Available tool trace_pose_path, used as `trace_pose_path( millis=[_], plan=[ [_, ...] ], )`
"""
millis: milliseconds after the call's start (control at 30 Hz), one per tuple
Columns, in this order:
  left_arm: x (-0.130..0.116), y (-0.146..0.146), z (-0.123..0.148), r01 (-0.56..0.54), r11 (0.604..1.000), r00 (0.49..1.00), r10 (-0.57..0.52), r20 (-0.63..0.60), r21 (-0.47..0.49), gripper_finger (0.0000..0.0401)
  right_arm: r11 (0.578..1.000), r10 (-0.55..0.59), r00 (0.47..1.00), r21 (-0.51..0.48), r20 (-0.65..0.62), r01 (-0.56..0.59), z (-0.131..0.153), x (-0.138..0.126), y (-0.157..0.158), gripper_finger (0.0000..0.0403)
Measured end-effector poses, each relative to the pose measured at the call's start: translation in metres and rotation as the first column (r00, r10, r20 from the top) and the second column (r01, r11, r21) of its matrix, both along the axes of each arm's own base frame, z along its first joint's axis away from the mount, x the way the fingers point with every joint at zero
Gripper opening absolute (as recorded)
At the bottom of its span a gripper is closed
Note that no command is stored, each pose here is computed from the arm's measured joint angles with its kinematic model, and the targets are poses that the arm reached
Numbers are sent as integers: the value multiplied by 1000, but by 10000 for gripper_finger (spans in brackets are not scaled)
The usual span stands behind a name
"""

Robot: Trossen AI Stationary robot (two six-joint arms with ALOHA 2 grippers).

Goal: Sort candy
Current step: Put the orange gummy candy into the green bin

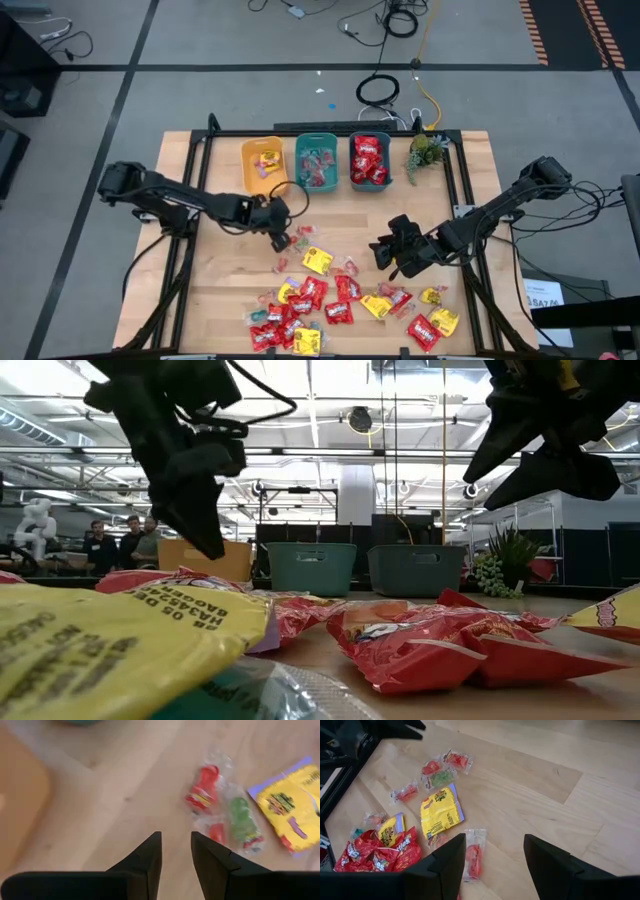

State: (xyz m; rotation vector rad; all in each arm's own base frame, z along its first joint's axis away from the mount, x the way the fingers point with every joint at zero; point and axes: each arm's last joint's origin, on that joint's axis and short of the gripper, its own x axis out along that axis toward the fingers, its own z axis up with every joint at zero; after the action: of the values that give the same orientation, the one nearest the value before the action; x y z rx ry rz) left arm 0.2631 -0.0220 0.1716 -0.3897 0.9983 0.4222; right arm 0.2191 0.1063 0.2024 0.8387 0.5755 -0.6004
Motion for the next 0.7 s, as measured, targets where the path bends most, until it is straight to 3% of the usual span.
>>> trace_pose_path(
  millis=[267,433,700],
  plan=[
    [13,-5,-19,48,995,999,-49,-5,-92,114,1000,0,1000,11,18,0,1,1,1,192],
    [19,-6,-26,62,991,998,-61,12,-116,114,1000,3,1000,12,16,-3,1,1,1,192],
    [24,-8,-49,64,990,995,-73,-66,-127,114,1000,9,1000,5,13,-9,1,1,1,192]
  ],
)
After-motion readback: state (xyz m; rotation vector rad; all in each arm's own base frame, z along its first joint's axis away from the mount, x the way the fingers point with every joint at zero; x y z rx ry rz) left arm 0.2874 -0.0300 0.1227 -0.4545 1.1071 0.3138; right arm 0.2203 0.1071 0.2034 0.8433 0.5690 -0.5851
